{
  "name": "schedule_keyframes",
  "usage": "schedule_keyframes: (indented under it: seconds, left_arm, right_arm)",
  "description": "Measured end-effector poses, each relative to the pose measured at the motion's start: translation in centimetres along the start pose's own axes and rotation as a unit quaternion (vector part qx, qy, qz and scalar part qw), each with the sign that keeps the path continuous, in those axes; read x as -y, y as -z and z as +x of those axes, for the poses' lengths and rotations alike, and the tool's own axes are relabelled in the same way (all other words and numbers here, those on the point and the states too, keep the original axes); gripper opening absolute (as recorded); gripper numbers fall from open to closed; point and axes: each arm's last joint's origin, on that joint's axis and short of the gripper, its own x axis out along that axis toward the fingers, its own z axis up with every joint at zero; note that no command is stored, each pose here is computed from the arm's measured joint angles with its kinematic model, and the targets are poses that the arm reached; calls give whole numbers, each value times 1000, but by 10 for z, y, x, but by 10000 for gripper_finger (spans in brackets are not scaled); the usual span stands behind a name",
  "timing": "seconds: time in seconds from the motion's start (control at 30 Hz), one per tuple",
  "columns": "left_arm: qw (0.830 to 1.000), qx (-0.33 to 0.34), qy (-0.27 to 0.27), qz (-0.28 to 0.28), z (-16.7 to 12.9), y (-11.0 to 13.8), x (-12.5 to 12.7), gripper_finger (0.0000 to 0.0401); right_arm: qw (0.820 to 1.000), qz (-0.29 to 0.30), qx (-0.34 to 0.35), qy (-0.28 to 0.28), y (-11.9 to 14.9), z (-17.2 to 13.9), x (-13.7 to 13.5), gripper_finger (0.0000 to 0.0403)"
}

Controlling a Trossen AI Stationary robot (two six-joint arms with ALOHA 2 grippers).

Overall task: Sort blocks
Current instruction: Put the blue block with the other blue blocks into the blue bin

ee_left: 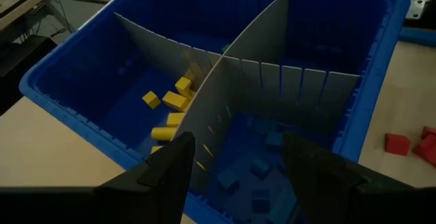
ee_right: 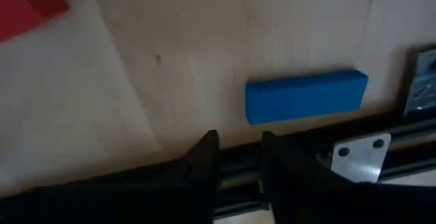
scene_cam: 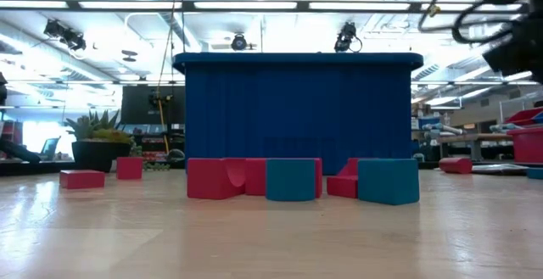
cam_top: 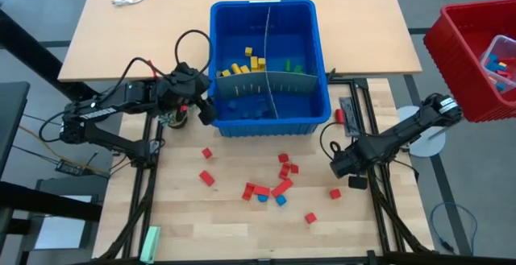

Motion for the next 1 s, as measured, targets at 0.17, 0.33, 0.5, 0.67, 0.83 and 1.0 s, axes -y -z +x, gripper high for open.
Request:
schedule_keyframes:
  seconds: [0.17,0.33,0.5,0.67,0.83,1.0]
  left_arm:
    - [1000,0,1,0,0,0,0,232]
    - [1000,0,1,0,0,0,0,232]
    - [1000,0,1,0,0,0,0,232]
    - [1000,0,1,0,0,0,0,232]
    - [1000,0,2,1,0,0,0,232]
    - [1000,0,2,1,0,0,0,232]
  right_arm:
    - [1000,-13,5,14,0,17,2,34]
    - [1000,3,9,16,-1,31,6,4]
    - [1000,22,4,7,-3,39,9,2]
    - [995,87,0,39,-8,45,12,1]
    - [993,107,-20,55,-9,59,12,1]
    - [992,106,-35,67,-10,65,11,1]
